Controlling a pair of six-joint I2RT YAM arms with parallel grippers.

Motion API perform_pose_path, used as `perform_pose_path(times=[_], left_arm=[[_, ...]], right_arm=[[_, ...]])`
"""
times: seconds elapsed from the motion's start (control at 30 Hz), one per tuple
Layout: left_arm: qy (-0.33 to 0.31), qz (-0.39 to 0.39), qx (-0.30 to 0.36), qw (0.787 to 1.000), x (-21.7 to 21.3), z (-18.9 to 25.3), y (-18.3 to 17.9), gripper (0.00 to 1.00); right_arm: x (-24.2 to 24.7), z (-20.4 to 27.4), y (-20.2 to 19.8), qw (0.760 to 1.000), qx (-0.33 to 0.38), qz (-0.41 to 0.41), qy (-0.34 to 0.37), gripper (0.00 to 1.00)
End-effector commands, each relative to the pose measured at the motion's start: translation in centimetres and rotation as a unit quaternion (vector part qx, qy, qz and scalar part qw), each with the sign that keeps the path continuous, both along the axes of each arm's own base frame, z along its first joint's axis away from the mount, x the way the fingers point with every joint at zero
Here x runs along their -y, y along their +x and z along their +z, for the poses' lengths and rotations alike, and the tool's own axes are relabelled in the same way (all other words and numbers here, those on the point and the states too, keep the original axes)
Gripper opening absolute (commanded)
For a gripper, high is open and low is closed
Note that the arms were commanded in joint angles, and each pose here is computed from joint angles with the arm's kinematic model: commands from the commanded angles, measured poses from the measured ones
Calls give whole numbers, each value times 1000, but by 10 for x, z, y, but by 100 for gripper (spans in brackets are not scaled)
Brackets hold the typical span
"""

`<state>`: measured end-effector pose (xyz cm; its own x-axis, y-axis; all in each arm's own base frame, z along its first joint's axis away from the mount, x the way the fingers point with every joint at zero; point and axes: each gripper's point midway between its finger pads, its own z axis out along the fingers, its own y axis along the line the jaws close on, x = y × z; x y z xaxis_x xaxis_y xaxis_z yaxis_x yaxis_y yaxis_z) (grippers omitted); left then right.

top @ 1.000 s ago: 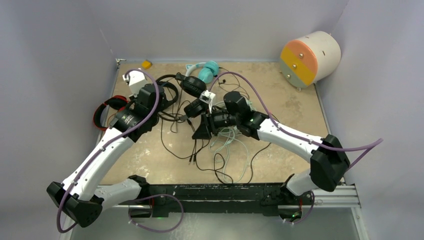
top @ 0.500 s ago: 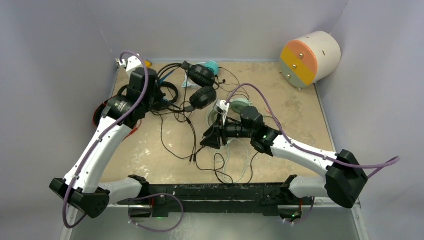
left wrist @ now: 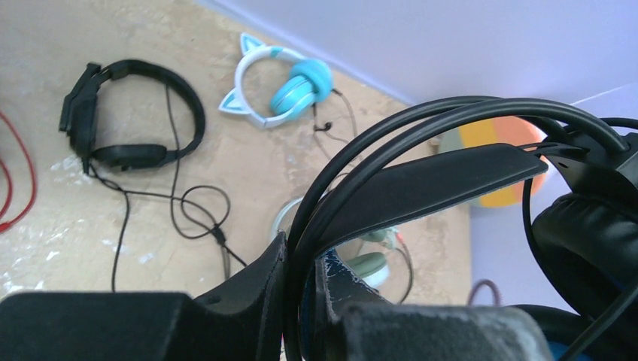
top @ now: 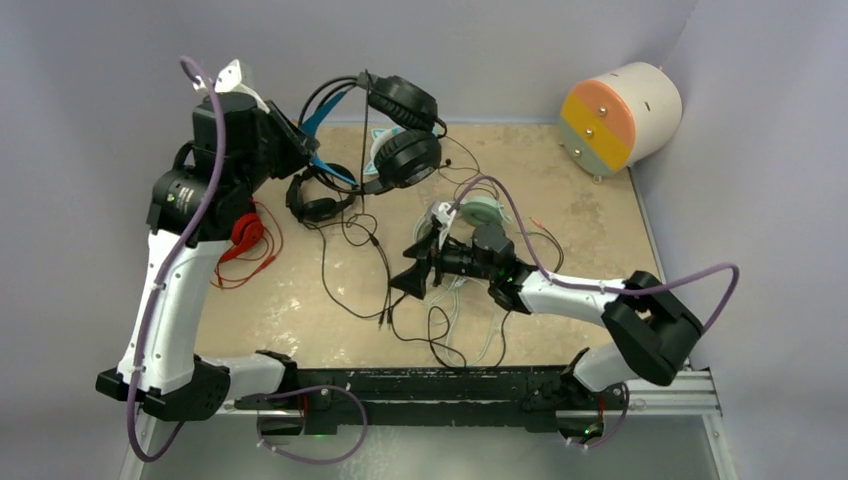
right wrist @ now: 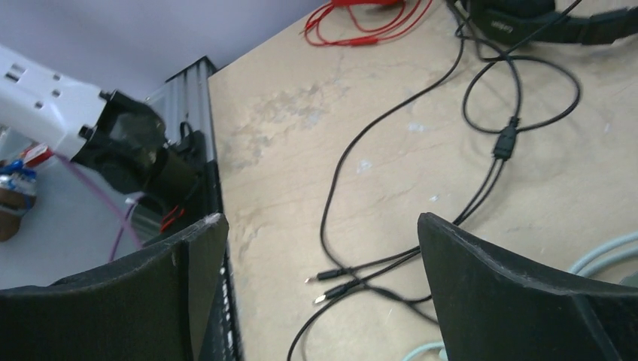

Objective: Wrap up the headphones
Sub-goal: Wrap the headphones cable around the headphones.

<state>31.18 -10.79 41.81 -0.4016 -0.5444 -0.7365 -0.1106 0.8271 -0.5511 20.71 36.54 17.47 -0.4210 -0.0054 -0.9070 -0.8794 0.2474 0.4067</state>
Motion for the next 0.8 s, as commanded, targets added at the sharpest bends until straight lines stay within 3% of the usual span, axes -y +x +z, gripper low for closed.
perform_pose_path(times=[0.0, 0.37, 0.6, 0.77], left_arm=[[-52, -39, 64, 996, 12, 64, -19, 0], [-93, -112, 90, 985, 36, 111, -33, 0], [-107, -123, 92, 982, 40, 116, -37, 0], [-111, -124, 88, 982, 43, 116, -34, 0]], right_arm=[[-19, 41, 27, 997, 69, -16, 39, 99], [-48, 75, 55, 974, 193, -13, 118, 98], [-68, 83, 56, 969, 208, 31, 131, 99], [-70, 71, 44, 973, 181, 56, 131, 98]])
